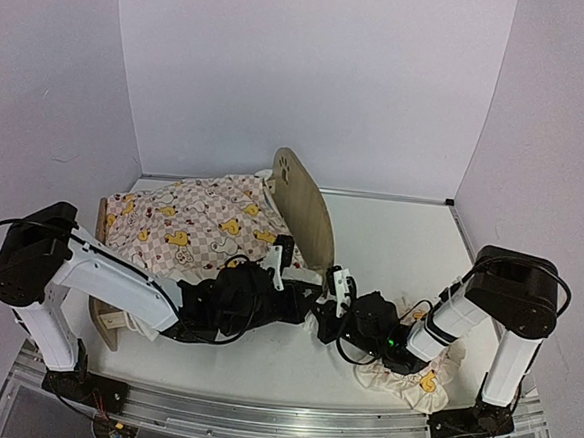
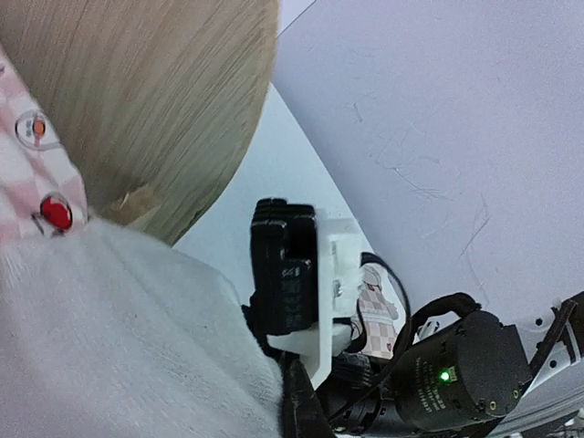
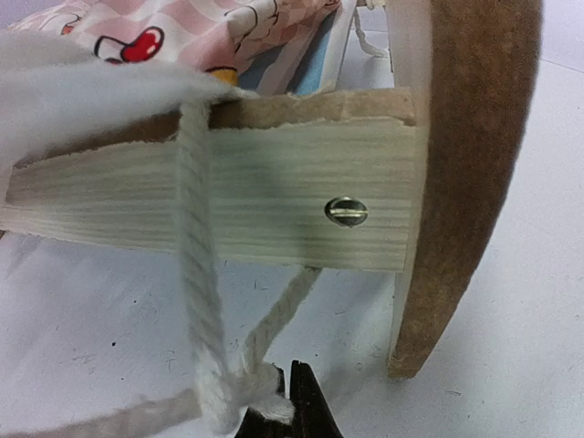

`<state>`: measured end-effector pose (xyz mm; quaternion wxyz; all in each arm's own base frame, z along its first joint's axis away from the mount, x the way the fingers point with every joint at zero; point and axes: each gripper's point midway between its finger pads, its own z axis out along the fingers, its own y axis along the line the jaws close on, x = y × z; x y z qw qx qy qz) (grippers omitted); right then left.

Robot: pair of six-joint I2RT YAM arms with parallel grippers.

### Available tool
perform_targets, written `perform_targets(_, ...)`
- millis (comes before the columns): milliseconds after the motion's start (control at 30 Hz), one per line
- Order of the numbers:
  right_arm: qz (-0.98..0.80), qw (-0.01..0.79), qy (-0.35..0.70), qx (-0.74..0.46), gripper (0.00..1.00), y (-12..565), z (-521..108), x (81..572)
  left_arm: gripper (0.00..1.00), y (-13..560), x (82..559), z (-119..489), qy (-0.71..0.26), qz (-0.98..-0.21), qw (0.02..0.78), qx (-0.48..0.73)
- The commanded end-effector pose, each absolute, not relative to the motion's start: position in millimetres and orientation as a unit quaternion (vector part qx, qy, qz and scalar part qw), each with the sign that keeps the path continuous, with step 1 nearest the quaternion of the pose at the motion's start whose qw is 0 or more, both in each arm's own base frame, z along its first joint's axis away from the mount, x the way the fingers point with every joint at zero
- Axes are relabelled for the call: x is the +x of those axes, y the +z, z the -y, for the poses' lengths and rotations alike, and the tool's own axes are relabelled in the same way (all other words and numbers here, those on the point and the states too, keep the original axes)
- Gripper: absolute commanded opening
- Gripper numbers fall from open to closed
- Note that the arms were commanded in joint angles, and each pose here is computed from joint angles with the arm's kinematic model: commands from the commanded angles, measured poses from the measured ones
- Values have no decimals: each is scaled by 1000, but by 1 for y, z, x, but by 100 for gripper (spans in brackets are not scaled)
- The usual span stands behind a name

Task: Set up the pet bed

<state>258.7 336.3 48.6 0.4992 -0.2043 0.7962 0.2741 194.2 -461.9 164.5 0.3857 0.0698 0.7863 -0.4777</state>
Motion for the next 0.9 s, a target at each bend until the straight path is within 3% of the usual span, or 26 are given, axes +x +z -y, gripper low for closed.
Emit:
perform_targets(0, -782, 519, 297, -177, 0, 71, -333, 262, 0, 230, 204, 460, -434, -741, 497, 129)
perform_targets(333, -790, 509, 308, -147, 2, 66, -332, 276, 0, 287, 195, 481, -421, -673, 559, 239)
perform_targets(600, -800, 500, 301, -138, 0, 52, -333, 286, 0, 287, 238, 420, -323, -707, 621, 100)
perform_targets(867, -813, 499, 278, -113, 0, 34, -328, 295, 0, 287, 258, 385, -303, -712, 631, 49)
